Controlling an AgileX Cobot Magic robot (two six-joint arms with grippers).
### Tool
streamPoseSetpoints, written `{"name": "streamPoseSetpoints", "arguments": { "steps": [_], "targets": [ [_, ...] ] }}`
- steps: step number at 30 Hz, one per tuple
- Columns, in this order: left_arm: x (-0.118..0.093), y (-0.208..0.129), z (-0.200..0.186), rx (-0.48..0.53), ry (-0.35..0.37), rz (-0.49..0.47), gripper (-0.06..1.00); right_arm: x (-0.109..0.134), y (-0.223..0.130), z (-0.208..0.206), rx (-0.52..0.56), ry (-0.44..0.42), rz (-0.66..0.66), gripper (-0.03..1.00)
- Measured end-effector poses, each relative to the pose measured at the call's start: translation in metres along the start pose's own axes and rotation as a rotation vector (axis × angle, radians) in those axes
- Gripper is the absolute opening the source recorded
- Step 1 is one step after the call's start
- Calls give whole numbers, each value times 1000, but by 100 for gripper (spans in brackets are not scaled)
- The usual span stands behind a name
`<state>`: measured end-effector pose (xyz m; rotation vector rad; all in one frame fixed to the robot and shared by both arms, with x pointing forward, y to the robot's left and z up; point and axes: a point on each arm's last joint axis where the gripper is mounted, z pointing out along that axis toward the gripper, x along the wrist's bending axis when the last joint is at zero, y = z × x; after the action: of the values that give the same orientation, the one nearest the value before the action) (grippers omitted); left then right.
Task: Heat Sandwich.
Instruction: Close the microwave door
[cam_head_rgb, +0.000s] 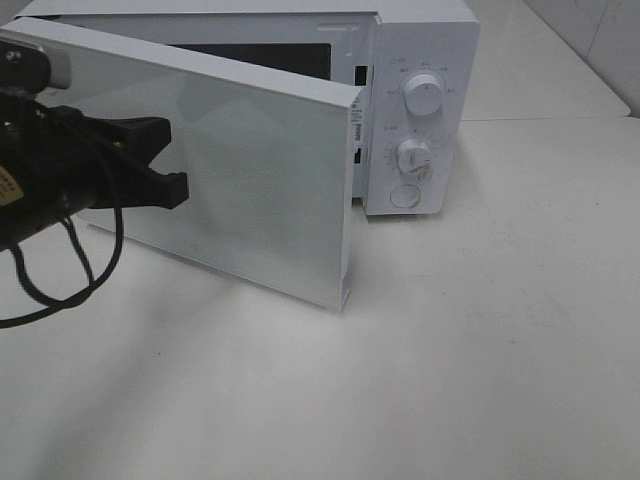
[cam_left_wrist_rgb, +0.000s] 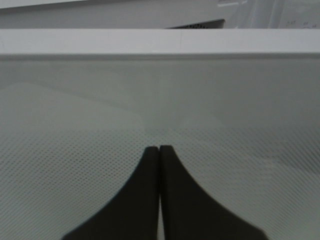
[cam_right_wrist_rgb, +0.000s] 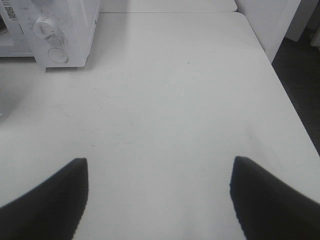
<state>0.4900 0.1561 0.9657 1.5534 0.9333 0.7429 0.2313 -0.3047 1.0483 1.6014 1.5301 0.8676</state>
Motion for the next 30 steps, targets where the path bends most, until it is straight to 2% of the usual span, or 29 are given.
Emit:
{"name": "streamPoseSetpoints", "arguments": {
  "steps": [9, 17, 30],
  "targets": [
    [-28, 8, 31, -31, -18, -3, 0, 0, 0, 0, 0, 0, 0, 75],
    [-47, 11, 55, -45, 13, 1, 0, 0, 0, 0, 0, 0, 0, 75],
    [-55, 15, 93, -48, 37, -4, 0, 0, 0, 0, 0, 0, 0, 75]
  ]
}}
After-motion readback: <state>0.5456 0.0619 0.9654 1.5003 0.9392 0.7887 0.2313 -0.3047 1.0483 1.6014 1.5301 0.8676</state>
